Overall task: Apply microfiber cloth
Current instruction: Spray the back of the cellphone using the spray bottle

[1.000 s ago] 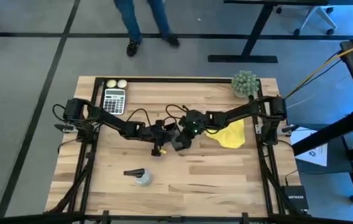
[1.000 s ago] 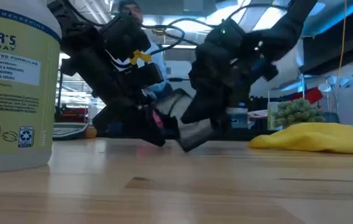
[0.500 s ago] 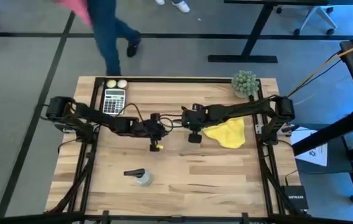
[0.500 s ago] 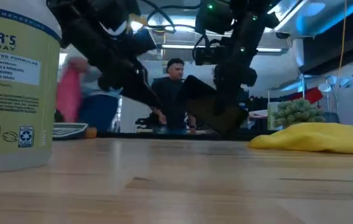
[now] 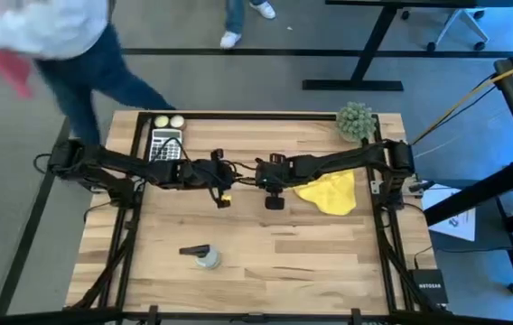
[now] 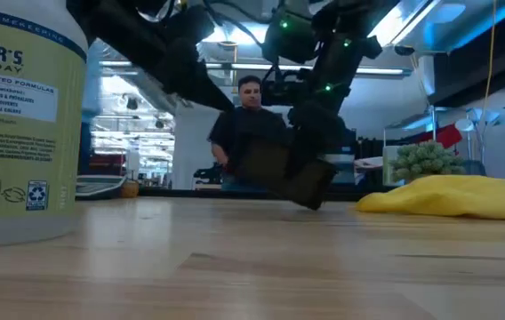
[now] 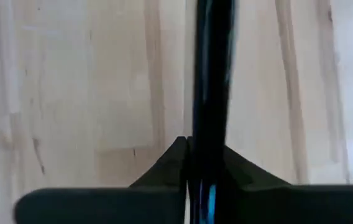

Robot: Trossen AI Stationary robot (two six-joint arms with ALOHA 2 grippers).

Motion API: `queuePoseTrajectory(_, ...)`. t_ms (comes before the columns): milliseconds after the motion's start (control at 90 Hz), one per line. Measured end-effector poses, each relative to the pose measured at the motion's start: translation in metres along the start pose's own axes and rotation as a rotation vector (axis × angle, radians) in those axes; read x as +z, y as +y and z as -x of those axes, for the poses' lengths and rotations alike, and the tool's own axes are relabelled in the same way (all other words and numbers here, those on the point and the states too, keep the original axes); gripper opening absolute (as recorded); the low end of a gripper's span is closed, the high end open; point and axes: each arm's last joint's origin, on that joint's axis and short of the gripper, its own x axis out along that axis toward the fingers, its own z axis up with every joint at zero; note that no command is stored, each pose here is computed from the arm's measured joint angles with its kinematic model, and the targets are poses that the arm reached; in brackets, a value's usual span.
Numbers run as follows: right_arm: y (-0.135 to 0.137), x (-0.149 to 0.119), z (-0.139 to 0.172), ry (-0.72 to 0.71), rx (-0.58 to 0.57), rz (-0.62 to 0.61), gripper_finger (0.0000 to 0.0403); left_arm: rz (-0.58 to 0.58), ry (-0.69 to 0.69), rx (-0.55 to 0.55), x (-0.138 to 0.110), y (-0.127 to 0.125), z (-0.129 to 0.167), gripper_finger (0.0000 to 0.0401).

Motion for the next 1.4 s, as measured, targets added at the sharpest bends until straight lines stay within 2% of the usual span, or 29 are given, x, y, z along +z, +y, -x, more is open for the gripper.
queuePoseTrajectory(222,0.001,0.000,-0.002,-0.010,0.026,0.000,0.0108,0.006,0.017,-0.005,-0.002,-0.001,0.000,0.0015)
queuePoseTrajectory(422,0.002,-0.004,-0.005,-0.002,0.025,-0.002,0.0139,0.005,0.021,-0.010,-0.002,-0.001,0.000,0.0015)
queuePoseTrajectory(600,0.001,-0.003,-0.005,-0.014,0.015,-0.001,0.0150,0.009,0.020,-0.010,-0.002,-0.001,0.000,0.0015)
queuePoseTrajectory(811,-0.001,-0.002,-0.006,-0.018,-0.067,0.052,0.0151,0.009,0.024,-0.011,-0.002,-0.001,0.000,0.0015)
queuePoseTrajectory(933,-0.001,-0.007,-0.005,0.028,-0.066,0.055,0.0152,0.016,0.038,-0.013,-0.004,-0.001,0.000,0.0015)
queuePoseTrajectory(1011,-0.002,-0.016,0.004,0.113,-0.059,0.026,0.0152,0.022,0.074,-0.017,-0.007,-0.002,0.000,0.0015)
queuePoseTrajectory(1100,-0.004,-0.020,0.020,0.131,-0.036,-0.009,0.0152,0.011,0.129,-0.018,-0.012,-0.001,0.003,0.0015)
queuePoseTrajectory(1278,-0.009,-0.043,0.037,0.054,-0.033,-0.094,0.0152,0.048,0.188,0.012,-0.015,0.008,0.013,0.0015)
queuePoseTrajectory(1400,-0.019,-0.066,0.033,-0.060,-0.026,-0.257,0.0152,0.065,0.254,0.005,-0.024,0.015,0.006,0.0015)
